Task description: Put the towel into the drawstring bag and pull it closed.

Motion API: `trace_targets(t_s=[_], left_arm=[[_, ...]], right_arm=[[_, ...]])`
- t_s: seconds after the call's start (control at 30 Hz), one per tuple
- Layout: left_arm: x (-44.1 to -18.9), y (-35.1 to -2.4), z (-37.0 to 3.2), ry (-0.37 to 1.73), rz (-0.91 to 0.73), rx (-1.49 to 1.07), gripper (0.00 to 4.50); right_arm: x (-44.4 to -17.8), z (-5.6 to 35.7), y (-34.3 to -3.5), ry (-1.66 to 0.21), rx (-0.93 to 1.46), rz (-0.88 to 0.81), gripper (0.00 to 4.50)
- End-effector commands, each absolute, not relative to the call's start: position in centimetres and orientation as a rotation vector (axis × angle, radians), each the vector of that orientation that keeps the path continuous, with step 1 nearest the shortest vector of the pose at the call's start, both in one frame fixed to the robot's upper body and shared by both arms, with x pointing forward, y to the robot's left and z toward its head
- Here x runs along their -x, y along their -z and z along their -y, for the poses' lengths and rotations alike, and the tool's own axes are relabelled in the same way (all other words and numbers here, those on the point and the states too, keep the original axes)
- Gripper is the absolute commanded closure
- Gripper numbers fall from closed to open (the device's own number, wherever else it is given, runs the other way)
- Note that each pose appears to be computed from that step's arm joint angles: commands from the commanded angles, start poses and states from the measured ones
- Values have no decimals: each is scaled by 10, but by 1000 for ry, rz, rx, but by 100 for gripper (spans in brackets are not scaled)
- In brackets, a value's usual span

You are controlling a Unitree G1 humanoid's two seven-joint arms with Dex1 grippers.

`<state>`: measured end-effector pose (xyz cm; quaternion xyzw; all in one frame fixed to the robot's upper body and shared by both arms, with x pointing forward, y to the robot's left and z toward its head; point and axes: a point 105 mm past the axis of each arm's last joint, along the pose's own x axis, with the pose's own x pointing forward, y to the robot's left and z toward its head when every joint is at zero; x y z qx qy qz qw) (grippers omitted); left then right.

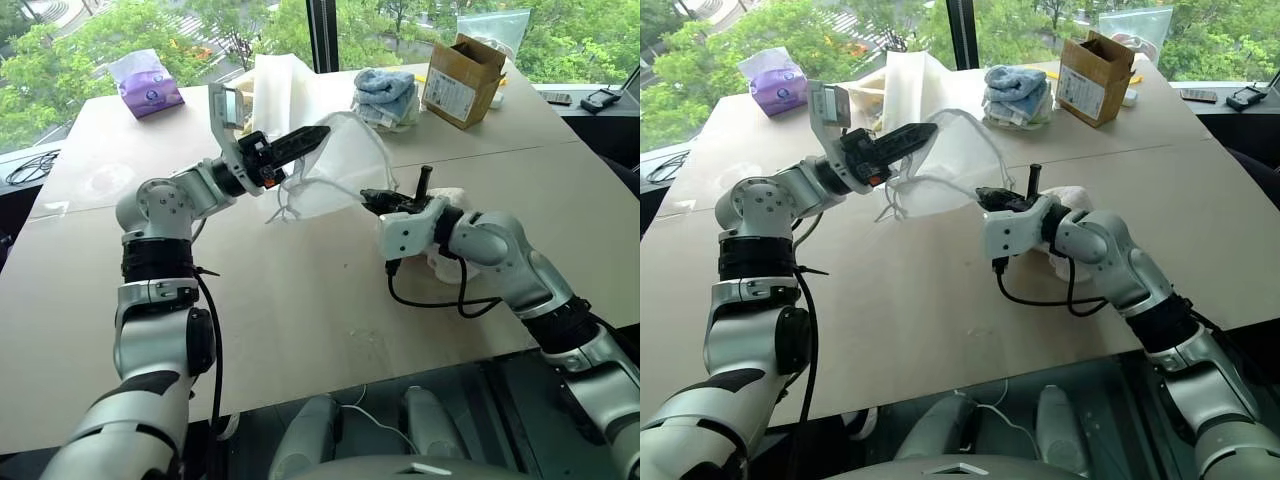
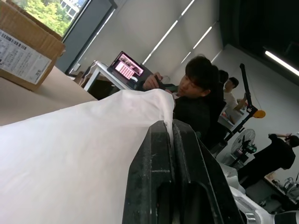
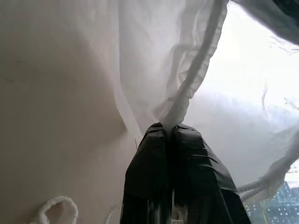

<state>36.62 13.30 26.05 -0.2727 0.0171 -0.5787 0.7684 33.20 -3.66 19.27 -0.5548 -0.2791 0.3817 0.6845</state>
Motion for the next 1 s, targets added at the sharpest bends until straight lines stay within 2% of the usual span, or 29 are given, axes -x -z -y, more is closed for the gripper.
trace_targets(t_s=[0.03,0.23,0.33,0.43,0.53,0.6,0.63,0.83,1.0], left_arm=[[-367,-275,-142,1256,17,554,450],[-369,-273,-145,1249,11,540,450],[-369,-272,-146,1247,10,539,450],[-369,-271,-145,1251,7,539,450],[-368,-270,-142,1260,2,541,450],[-367,-268,-139,1270,-3,545,450],[-367,-268,-137,1275,-7,547,450],[-365,-264,-135,1288,-22,550,450],[-364,-262,-132,1297,-28,555,450]], right_arm=[[-329,47,-208,-788,1284,773,449],[-324,60,-202,-796,1389,929,449],[-323,69,-187,-850,1488,963,449],[-325,71,-175,-905,1472,921,449],[-329,71,-178,-882,1400,878,449],[-329,67,-186,-871,1327,849,379],[-328,63,-191,-872,1280,844,363],[-317,41,-209,-1020,927,644,66],[-320,23,-223,-1057,815,513,66]])
